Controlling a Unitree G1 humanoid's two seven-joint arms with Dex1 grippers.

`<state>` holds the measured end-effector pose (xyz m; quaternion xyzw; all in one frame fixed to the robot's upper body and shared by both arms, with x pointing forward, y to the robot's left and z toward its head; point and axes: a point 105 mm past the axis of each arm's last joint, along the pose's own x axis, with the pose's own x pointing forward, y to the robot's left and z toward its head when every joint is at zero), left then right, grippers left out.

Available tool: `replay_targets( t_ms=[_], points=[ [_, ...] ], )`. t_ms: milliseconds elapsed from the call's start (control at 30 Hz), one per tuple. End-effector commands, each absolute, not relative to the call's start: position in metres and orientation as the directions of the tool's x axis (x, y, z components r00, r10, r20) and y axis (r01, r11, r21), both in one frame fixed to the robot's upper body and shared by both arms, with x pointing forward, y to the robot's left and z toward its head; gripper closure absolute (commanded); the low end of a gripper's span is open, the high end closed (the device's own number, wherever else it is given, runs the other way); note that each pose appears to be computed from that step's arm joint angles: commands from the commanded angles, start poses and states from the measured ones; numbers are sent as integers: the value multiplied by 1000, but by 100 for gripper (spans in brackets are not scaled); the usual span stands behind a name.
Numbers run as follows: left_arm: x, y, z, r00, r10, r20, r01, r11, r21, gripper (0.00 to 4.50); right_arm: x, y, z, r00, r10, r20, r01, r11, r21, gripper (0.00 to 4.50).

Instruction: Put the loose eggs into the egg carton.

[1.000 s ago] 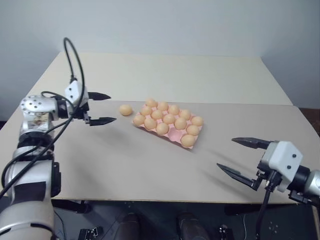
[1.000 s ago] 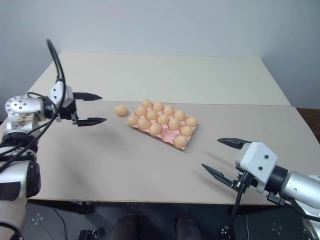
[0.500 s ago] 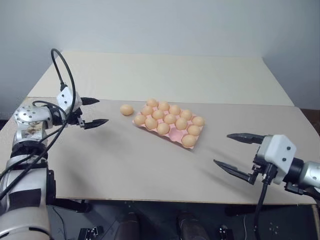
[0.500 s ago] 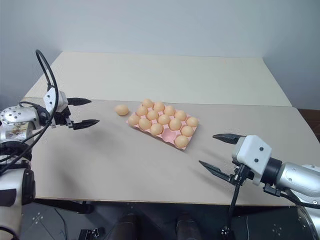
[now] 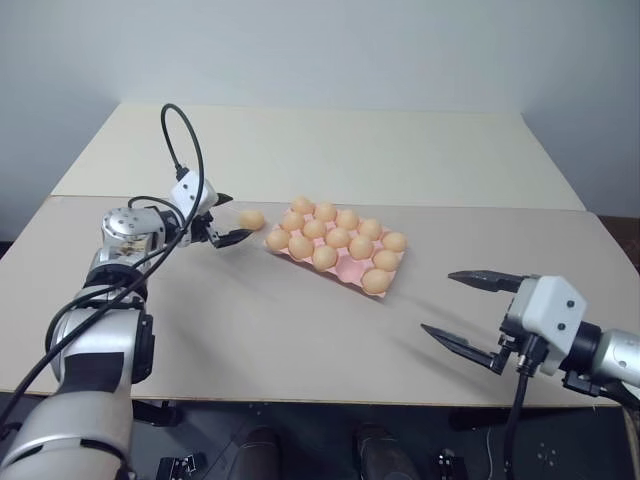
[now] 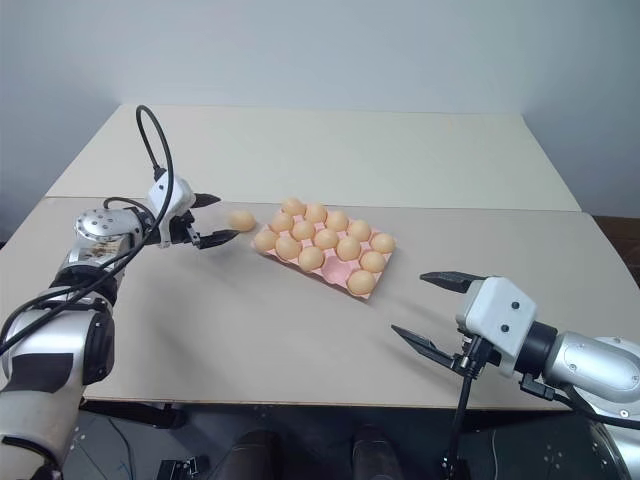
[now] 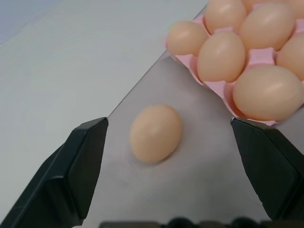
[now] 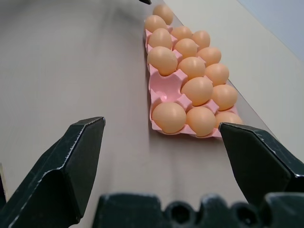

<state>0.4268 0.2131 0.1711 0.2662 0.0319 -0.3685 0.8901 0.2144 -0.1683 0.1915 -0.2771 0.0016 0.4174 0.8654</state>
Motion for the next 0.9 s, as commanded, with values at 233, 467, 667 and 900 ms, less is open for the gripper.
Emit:
replay_targets(
  t_ms=[233,467,667,900],
  points=[
    [439,207,166,787,-581,-205,611,693,382,2,210,-168,202,674,711,-201,-691,512,-510,0],
    [446,195,155,816,-537,-215,577,731,364,2,212,-169,204,674,709,-205,-691,508,-515,0],
    [450,190,146,836,-495,-237,549,747,375,2,210,-173,205,686,696,-212,-684,518,-514,0],
    [452,191,142,851,-469,-237,525,771,360,158,208,-175,203,696,683,-219,-679,528,-510,0]
  ],
)
